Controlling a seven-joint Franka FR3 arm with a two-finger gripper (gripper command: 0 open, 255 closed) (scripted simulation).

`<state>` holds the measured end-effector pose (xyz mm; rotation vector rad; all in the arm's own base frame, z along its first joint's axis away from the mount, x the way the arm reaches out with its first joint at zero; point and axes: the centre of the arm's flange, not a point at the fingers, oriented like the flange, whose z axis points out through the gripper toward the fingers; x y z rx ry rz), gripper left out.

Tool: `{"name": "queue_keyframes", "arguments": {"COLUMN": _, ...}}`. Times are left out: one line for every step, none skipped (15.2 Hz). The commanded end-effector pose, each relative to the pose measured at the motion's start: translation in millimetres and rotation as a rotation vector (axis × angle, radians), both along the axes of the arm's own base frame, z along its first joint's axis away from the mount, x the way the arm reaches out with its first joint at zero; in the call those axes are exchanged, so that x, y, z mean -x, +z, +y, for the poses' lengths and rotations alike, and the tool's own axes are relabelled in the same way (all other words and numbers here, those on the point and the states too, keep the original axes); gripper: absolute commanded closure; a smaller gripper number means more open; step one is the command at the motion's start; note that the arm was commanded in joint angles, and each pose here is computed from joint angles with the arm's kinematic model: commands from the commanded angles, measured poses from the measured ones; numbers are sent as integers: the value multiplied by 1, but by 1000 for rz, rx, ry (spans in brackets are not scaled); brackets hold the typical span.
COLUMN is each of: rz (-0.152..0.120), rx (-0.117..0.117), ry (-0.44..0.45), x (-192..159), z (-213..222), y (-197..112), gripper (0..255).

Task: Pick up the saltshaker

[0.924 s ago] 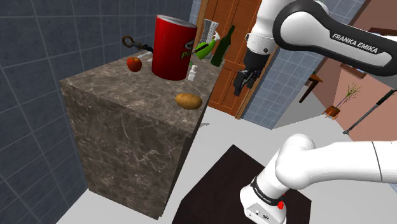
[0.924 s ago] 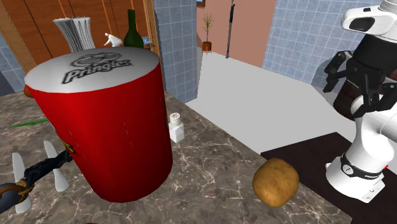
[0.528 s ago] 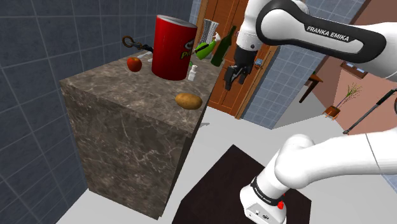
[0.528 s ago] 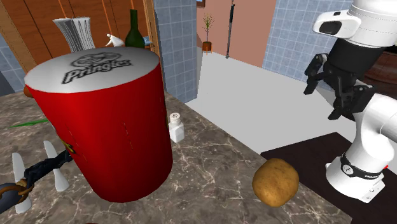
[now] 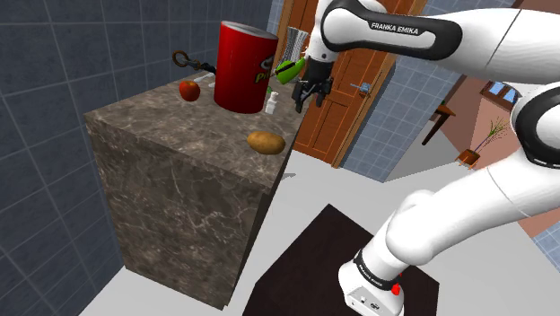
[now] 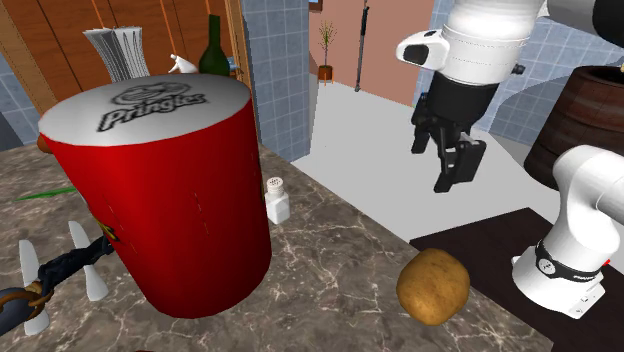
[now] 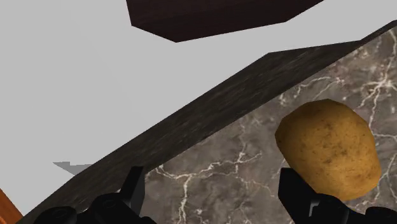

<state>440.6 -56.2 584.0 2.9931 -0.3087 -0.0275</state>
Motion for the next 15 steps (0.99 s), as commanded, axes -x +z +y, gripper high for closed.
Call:
{"name": "queue_keyframes", "arguments": {"rz": -2, "rx": -2, "ry": -19, "x": -22, "z": -10, "y": -3, "gripper": 0}}
{"name": "queue_keyframes", "arguments": {"rz": -3, "rx": -3, "ry": -28, "x": -34, "z": -16, "y": -5, "gripper": 0}}
{"name": "queue_keyframes", "arguments": {"rz": -4, "rx": -5, "ry": -37, "x": -46, "z": -22, "y": -7, "gripper": 0}}
{"name": "queue_keyframes", "arguments": {"rz": -5, "rx": -6, "ry": -47, "x": -57, "z": -28, "y": -9, "gripper": 0}}
{"name": "queue_keyframes", "arguments": {"rz": -6, "rx": -7, "ry": -56, "x": -69, "z": -34, "y": -10, "gripper": 0}}
{"name": "queue_keyframes", "arguments": {"rz": -7, "rx": -8, "ry": -65, "x": -81, "z": -40, "y": -12, "gripper": 0}}
{"name": "queue_keyframes", "arguments": {"rz": -8, "rx": -10, "ry": -74, "x": -92, "z": -47, "y": -14, "gripper": 0}}
{"name": "queue_keyframes", "arguments": {"rz": -9, "rx": -11, "ry": -84, "x": -104, "z": -53, "y": -16, "gripper": 0}}
{"name": "queue_keyframes", "arguments": {"rz": -10, "rx": -12, "ry": -93, "x": -115, "z": -60, "y": -17, "gripper": 0}}
{"name": "queue_keyframes", "arguments": {"rz": -11, "rx": -13, "ry": -102, "x": -126, "z": -67, "y": -19, "gripper": 0}}
{"name": "queue_keyframes", "arguments": {"rz": -12, "rx": -15, "ry": -111, "x": -138, "z": -73, "y": -21, "gripper": 0}}
{"name": "queue_keyframes", "arguments": {"rz": -13, "rx": -16, "ry": -121, "x": -149, "z": -80, "y": -22, "gripper": 0}}
{"name": "queue_keyframes", "arguments": {"rz": -14, "rx": -17, "ry": -130, "x": -160, "z": -87, "y": -24, "gripper": 0}}
{"name": "queue_keyframes", "arguments": {"rz": -15, "rx": -18, "ry": -139, "x": -171, "z": -94, "y": -26, "gripper": 0}}
{"name": "queue_keyframes", "arguments": {"rz": -16, "rx": -19, "ry": -148, "x": -182, "z": -102, "y": -28, "gripper": 0}}
